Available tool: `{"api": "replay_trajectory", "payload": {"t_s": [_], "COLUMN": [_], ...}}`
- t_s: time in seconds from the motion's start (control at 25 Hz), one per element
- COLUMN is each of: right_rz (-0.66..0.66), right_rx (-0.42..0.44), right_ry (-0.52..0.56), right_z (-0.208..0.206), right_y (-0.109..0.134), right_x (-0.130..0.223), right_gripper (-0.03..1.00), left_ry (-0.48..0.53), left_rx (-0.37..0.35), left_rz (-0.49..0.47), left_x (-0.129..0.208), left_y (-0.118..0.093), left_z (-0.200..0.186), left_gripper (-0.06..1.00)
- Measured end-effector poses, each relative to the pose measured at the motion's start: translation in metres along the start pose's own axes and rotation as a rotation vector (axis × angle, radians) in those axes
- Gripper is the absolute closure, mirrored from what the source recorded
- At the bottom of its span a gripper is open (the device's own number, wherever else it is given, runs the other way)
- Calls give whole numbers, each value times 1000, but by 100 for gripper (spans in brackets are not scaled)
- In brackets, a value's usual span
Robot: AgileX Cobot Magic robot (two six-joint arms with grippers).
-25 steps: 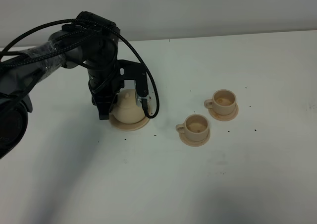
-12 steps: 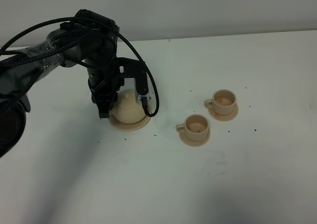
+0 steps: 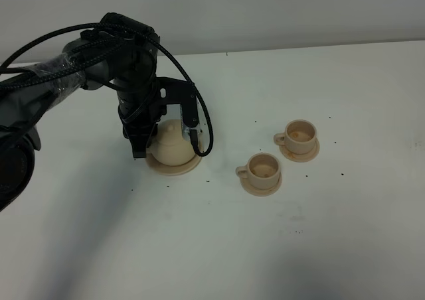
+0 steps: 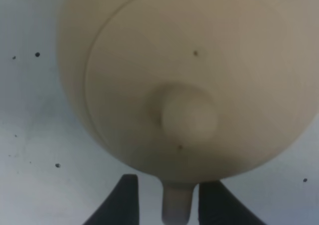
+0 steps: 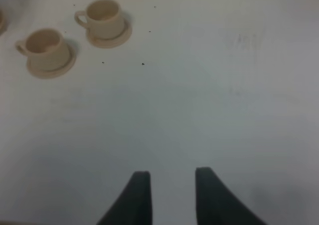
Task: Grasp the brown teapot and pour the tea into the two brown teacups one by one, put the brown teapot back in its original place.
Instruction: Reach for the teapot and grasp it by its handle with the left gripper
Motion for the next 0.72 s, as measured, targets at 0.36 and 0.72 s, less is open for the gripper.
{"api": "replay_trajectory", "payload": {"t_s": [0.36,0.72], "right_rz": [0,0], "right_rx": [0,0], "right_ry": [0,0], "right_z": [0,0], "right_y": [0,0], "right_x": [0,0], "right_gripper": [73,73], "left_ry": [0,0], "left_rx": [0,1], "left_rz": [1,1], "left_x": [0,0], "left_y": [0,0], "left_z": [0,0], "left_gripper": [64,64]}}
Point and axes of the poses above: a point on each arm's last joint axis where the gripper is mounted, z pointing out along that axis toward the gripper, y along the wrist's bending axis when the last joint is at zero, x = y × z, the point moved 5 cm from there along z, pointing out along that axis toward the gripper, and after that the axes turned 12 degrees about z, right-handed, at the moved point
